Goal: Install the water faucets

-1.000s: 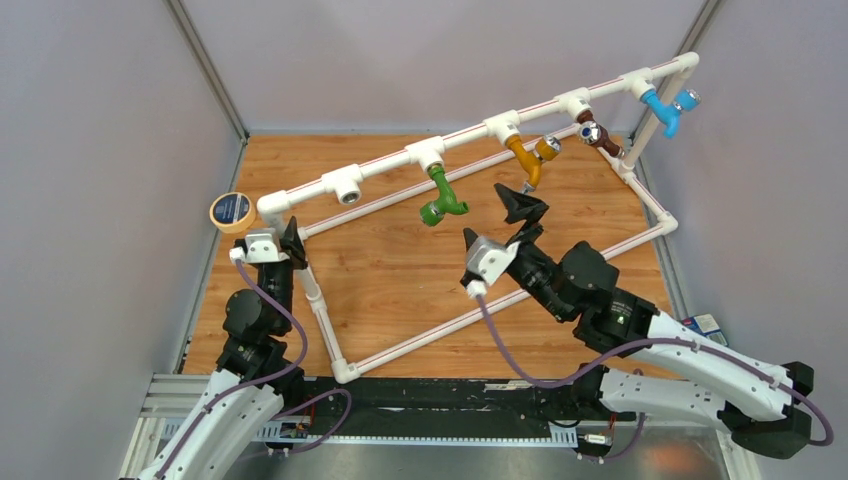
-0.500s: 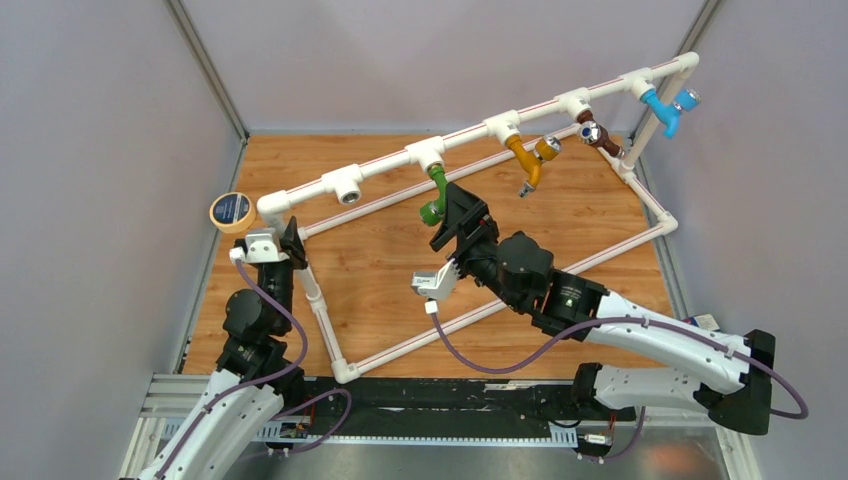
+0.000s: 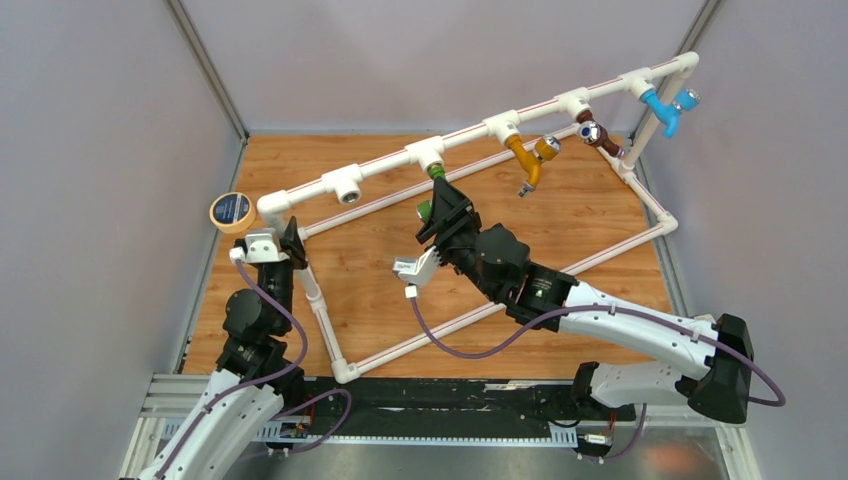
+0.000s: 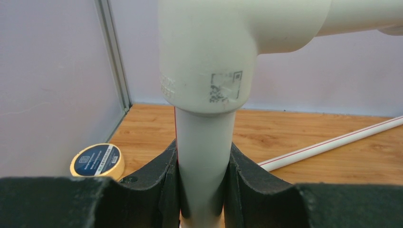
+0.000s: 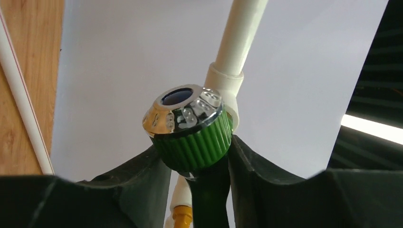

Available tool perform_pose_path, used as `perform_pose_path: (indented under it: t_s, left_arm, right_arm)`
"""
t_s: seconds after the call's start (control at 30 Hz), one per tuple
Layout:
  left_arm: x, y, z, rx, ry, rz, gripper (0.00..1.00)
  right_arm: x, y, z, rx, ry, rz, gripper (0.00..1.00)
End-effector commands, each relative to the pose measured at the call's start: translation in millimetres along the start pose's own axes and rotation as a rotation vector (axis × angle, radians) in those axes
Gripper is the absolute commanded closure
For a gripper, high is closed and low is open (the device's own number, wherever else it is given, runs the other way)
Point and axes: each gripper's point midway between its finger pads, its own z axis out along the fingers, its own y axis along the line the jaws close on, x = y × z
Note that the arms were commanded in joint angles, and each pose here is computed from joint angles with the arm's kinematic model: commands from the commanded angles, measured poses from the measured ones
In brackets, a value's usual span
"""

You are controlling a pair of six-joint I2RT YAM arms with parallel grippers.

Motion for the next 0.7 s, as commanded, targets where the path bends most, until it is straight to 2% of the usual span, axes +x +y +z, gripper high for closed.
perform_pose_path:
  t_s: [0.0, 0.07, 0.13, 0.17, 0.2, 0.27, 0.3, 0.4, 0.53, 0.6, 0.67]
  left_arm:
    - [3, -3, -1, 0.009, 0.017, -0.019, 1.00]
    - [3, -2, -2, 0.008, 0.016, -0.020, 1.00]
    - [3, -2, -1, 0.006, 0.016, -0.020, 1.00]
    - [2, -3, -2, 0.009, 0.015, -0.020, 1.00]
    - [3, -3, -1, 0.009, 0.015, -0.021, 1.00]
    - [3, -2, -2, 0.006, 0.015, -0.021, 1.00]
    - [2, -2, -2, 0.008, 0.015, -0.022, 1.00]
    - [2, -2, -2, 0.008, 0.013, -0.024, 1.00]
    - [3, -3, -2, 0.011, 0.016, -0.026, 1.00]
    - [3, -3, -2, 0.011, 0.018, -0.025, 1.00]
    - [3, -3, -2, 0.011, 0.017, -0.027, 1.00]
  right_arm:
    - [16, -20, 0, 0.135, 0.057, 0.282, 0.60]
    - [12, -24, 1, 0.187, 0.014, 0.474, 0.67]
    - [8, -29, 2, 0.242, -0.022, 0.739, 0.77]
    - [7, -35, 2, 0.280, -0.044, 0.884, 0.90]
    - [4, -39, 1, 0.316, -0.077, 1.067, 0.99]
    - [3, -49, -3, 0.413, -0.142, 1.446, 1.00]
    - [4, -58, -7, 0.491, -0.198, 1.709, 1.00]
    - [8, -55, -11, 0.628, -0.268, 2.275, 1.00]
    - [9, -41, -4, 0.724, -0.243, 2.966, 1.00]
    - [9, -34, -1, 0.767, -0.233, 3.170, 1.00]
    - [12, -35, -3, 0.797, -0.237, 3.241, 0.98]
